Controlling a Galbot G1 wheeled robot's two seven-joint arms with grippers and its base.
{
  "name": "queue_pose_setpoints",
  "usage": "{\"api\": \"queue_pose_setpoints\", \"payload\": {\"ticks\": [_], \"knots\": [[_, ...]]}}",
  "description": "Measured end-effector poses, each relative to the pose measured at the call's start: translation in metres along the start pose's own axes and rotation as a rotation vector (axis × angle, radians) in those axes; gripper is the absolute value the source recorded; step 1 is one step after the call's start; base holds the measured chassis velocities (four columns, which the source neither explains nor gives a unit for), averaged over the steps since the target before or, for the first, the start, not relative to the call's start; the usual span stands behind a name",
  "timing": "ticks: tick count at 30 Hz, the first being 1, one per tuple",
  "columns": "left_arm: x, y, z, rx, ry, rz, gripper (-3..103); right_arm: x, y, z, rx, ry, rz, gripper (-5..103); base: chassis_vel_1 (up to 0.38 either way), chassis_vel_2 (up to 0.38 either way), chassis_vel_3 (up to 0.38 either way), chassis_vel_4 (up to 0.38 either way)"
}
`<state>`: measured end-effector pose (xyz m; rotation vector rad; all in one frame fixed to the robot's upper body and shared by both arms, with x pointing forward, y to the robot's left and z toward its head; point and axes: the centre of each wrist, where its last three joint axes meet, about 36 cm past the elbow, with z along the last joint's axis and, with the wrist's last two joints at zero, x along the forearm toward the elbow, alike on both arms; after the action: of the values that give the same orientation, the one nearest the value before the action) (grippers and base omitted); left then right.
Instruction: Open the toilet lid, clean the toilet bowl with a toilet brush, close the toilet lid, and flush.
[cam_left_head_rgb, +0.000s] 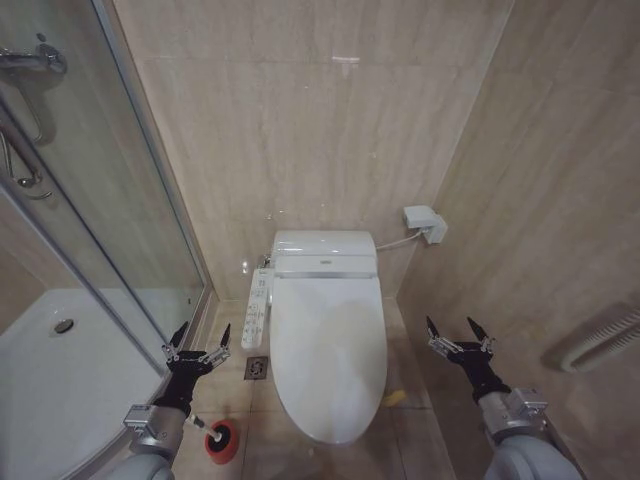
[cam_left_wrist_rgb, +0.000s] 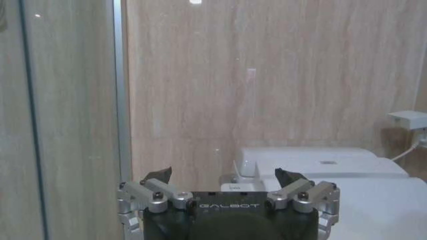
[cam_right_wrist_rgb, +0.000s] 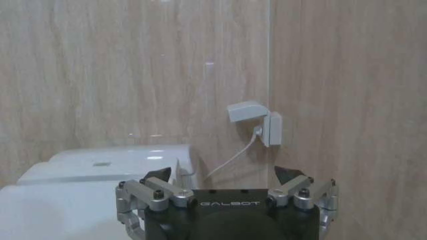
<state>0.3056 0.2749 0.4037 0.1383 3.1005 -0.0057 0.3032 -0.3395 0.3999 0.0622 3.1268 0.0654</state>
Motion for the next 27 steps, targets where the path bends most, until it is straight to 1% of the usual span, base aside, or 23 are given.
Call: {"api": "queue_pose_setpoints", "payload": {"ticks": [16,27], "knots": [[0.0002,0.0000,0.0001,0.000,0.000,0.000,100,0.0002,0.0000,0.0002,0.000,0.001,0.000,100,0.171,-0.188,-0.181,0.183],[-0.0002,0.0000,-0.0002,0.000,-0.001,0.000,100,-0.0001,0.0000,-0.0001,0.000,0.000,0.000,100,-0.001,-0.006,0.012,0.002]]}}
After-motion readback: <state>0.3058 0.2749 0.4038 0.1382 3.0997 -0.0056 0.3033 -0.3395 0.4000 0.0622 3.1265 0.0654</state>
